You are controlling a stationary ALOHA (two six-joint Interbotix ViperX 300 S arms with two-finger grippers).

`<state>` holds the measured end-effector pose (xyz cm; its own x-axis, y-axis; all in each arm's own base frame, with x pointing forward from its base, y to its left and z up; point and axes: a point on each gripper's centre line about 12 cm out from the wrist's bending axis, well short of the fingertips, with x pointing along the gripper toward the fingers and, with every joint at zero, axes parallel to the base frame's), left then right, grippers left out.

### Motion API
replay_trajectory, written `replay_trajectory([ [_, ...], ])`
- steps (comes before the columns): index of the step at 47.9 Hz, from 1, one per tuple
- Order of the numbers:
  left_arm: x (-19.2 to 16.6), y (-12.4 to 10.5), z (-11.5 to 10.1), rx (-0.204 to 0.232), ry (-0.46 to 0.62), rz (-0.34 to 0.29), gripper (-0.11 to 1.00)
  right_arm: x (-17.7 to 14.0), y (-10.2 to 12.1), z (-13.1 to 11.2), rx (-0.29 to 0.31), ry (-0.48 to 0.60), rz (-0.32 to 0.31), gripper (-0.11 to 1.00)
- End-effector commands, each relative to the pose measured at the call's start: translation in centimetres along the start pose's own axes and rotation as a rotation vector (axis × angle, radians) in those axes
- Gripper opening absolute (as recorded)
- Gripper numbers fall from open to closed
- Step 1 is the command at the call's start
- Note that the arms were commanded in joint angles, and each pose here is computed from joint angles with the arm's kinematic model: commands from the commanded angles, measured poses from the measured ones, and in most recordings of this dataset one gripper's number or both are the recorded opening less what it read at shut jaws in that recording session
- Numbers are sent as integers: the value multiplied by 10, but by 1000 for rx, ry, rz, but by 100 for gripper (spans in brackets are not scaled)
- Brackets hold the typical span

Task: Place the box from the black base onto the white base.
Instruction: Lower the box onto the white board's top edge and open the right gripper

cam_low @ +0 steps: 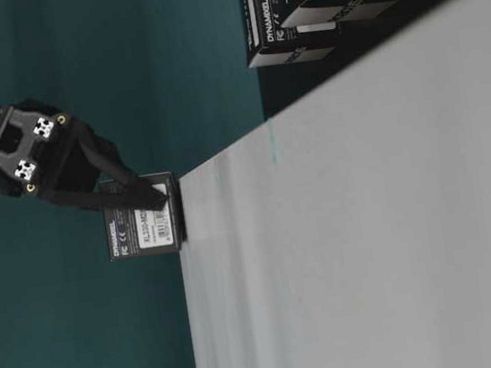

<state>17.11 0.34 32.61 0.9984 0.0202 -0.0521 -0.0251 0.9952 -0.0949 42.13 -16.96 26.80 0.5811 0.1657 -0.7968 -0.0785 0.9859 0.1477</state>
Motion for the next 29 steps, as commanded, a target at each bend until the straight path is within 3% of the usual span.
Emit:
replay_trajectory([
  [1,1,0,5,0,-11,2,-6,8,5,4,-9,-4,6,59],
  [29,1,0,4,0,-9,2,-6,22,3,-3,2,16,11,59],
])
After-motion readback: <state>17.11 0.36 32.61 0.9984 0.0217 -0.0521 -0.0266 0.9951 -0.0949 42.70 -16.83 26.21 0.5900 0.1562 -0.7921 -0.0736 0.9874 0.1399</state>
